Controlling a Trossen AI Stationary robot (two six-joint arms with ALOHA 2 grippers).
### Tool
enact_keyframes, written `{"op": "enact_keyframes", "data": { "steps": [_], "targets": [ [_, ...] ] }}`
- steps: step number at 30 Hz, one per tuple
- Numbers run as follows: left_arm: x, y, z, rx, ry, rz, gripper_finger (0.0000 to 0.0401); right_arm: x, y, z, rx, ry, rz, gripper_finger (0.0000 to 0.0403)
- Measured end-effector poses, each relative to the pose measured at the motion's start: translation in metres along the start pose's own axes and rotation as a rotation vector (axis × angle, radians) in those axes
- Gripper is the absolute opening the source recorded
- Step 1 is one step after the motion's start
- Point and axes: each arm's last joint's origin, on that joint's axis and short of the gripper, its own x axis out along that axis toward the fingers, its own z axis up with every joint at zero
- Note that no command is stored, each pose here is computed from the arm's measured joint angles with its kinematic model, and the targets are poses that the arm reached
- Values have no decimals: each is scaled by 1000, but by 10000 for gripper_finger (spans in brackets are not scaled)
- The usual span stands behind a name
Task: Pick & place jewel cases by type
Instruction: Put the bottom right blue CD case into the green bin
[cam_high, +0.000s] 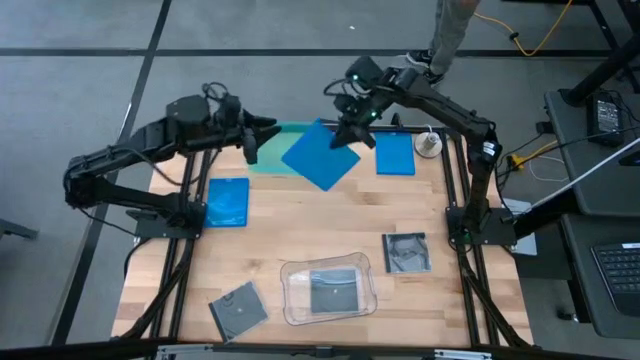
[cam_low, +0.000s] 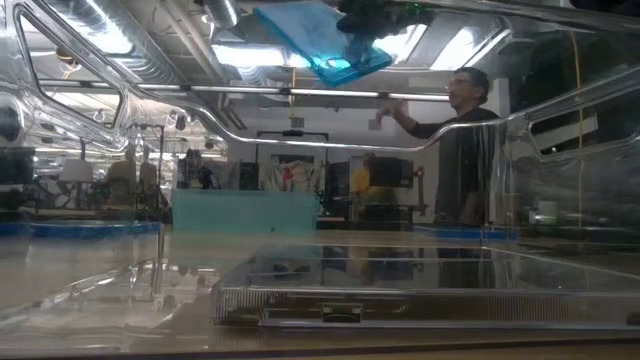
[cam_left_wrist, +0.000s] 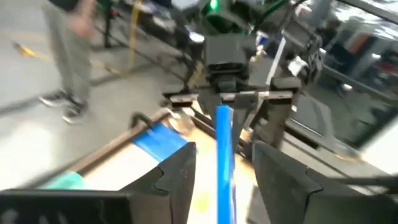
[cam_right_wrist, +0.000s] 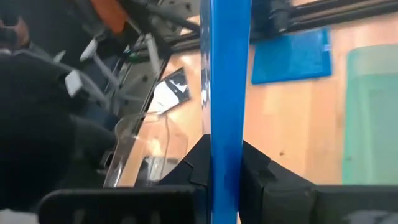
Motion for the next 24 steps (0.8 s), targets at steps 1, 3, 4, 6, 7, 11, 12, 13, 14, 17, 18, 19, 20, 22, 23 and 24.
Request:
{"op": "enact_keyframes", "data": {
  "steps": [1, 3, 4, 6, 7, 11, 12, 13, 14, 17, 18, 19, 20, 22, 23, 24],
  "targets": [
    [5, 2, -1, -13, 25, -22, 158, 3, 3, 0, -9, 14, 0, 43],
    [16, 5, -4, -36, 76, -59, 169, 10, 8, -1, -18, 49, -17, 45],
    [20, 6, -5, -47, 100, -77, 174, 13, 10, -2, -19, 71, -26, 46],
    [27, 6, -8, -54, 140, -114, 182, 17, 14, -5, -36, 113, -36, 44],
    [30, 6, -9, -59, 155, -126, 186, 19, 16, -6, -35, 135, -40, 42],
    [35, 5, -10, -63, 190, -169, 196, 26, 23, -10, -44, 194, -47, 42],
    [36, 5, -11, -64, 197, -171, 198, 27, 25, -10, -44, 201, -46, 42],
    [37, 5, -12, -65, 205, -173, 198, 28, 26, -10, -43, 206, -42, 43],
    [39, 5, -13, -65, 216, -177, 199, 29, 27, -10, -41, 211, -39, 45],
    [46, 2, -20, -61, 263, -179, 199, 33, 30, -10, -47, 221, -38, 46],
    [49, 0, -24, -56, 282, -180, 199, 34, 31, -10, -49, 224, -38, 44],
    [52, -1, -26, -50, 297, -182, 199, 35, 32, -10, -51, 226, -38, 42],
    [56, -2, -29, -44, 310, -186, 199, 35, 32, -10, -51, 228, -36, 42],
    [62, -5, -34, -39, 332, -190, 200, 36, 33, -11, -48, 233, -33, 42],
    [65, -6, -36, -38, 347, -189, 200, 36, 34, -11, -44, 235, -32, 42],
    [68, -6, -39, -36, 359, -188, 200, 37, 34, -11, -44, 236, -31, 43]
  ]
}}
